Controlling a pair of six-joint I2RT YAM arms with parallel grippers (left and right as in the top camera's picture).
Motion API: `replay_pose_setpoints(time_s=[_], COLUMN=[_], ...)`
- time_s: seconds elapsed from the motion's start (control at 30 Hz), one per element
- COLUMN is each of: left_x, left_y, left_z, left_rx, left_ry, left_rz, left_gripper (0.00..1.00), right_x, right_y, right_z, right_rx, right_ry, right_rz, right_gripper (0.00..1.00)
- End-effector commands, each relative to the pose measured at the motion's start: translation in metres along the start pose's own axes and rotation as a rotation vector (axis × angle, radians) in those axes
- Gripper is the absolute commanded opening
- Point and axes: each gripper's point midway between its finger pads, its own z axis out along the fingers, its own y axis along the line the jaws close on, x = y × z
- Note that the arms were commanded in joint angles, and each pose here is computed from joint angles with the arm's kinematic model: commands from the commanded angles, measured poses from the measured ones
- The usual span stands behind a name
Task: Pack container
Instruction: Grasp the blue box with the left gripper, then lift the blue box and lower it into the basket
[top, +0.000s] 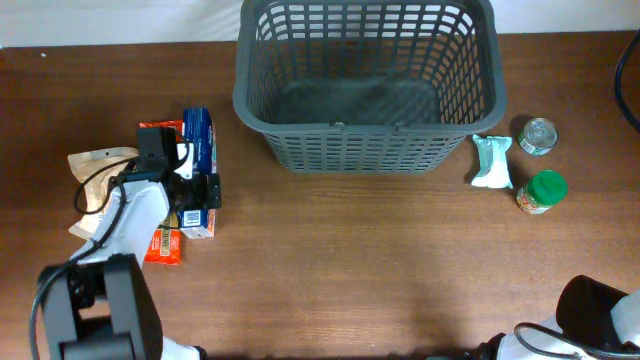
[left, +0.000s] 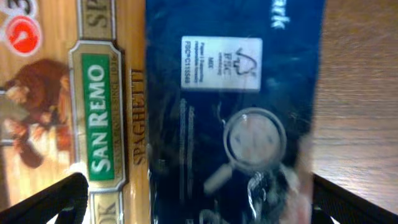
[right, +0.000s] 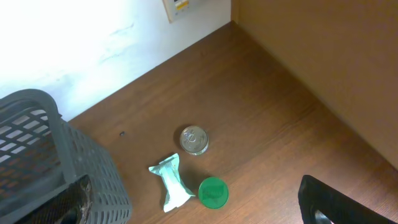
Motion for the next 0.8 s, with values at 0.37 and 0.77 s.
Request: replay_pose_setpoints(time_s=[0.37, 0.77], left_x=[-0.030, -0.222], left_y=[0.007, -0.003], left_z=[-0.006, -0.298], left_rx=[-0.029, -0.079], left_ry=[-0.032, -0.800], left_rz=[0.022, 0.328], left_gripper=[0.02, 0.01], right_x=[0.000, 0.000], right_y=[-0.004, -0.004], right_z=[0.001, 0.001], right_rx=[0.016, 0.016], right_ry=[0.002, 0.001], right_rz=[0.007, 0.007], right_gripper=[0.99, 0.99])
